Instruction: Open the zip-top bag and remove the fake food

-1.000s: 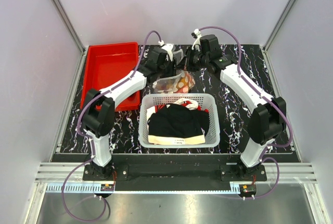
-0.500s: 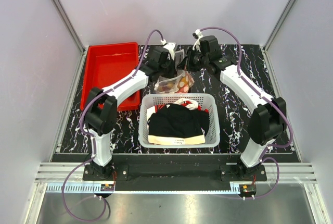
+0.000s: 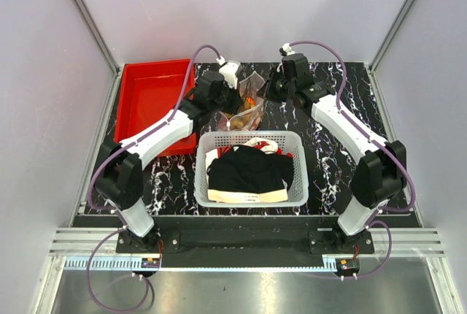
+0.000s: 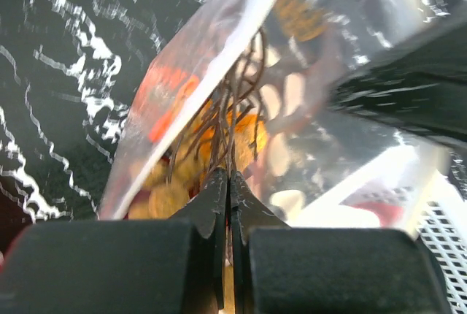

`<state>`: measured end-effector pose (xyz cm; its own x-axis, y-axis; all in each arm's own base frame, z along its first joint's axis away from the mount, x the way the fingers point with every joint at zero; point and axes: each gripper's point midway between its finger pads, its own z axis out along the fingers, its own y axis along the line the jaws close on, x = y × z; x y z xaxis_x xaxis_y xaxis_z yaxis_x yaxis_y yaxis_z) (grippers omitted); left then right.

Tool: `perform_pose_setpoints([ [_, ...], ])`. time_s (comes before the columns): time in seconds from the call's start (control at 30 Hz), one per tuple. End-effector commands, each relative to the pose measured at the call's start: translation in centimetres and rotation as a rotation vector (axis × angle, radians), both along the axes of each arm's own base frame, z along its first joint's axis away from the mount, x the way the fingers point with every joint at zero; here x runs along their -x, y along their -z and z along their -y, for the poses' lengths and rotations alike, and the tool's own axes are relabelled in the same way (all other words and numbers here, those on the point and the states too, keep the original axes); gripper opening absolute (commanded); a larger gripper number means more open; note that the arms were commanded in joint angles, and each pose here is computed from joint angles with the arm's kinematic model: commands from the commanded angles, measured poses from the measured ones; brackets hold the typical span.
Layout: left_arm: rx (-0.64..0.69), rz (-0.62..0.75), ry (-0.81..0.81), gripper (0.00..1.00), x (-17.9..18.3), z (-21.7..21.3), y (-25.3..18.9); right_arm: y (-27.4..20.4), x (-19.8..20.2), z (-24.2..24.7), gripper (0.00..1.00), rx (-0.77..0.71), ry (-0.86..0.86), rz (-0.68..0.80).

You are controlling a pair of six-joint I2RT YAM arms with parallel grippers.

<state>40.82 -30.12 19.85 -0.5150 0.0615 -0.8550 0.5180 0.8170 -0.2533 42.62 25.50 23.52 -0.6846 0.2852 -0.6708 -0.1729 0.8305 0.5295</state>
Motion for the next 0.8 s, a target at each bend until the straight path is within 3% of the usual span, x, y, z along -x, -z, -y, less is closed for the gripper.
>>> perform_pose_setpoints([
  [0.0, 0.055, 0.145, 0.100, 0.00, 0.7, 1.8, -4.9, -3.4, -0.3, -0.7, 0.00, -0.061, -0.028, 0.077],
  [0.43, 0.051, 0.112, 0.153, 0.00, 1.8, 2.4, -3.4, -3.9, -0.4, -0.3, 0.00, -0.044, -0.028, 0.101],
  [0.77, 0.128, 0.203, 0.086, 0.00, 1.1, 2.0, -10.9, -1.9, -0.2, -0.9, 0.00, -0.035, -0.066, 0.061],
])
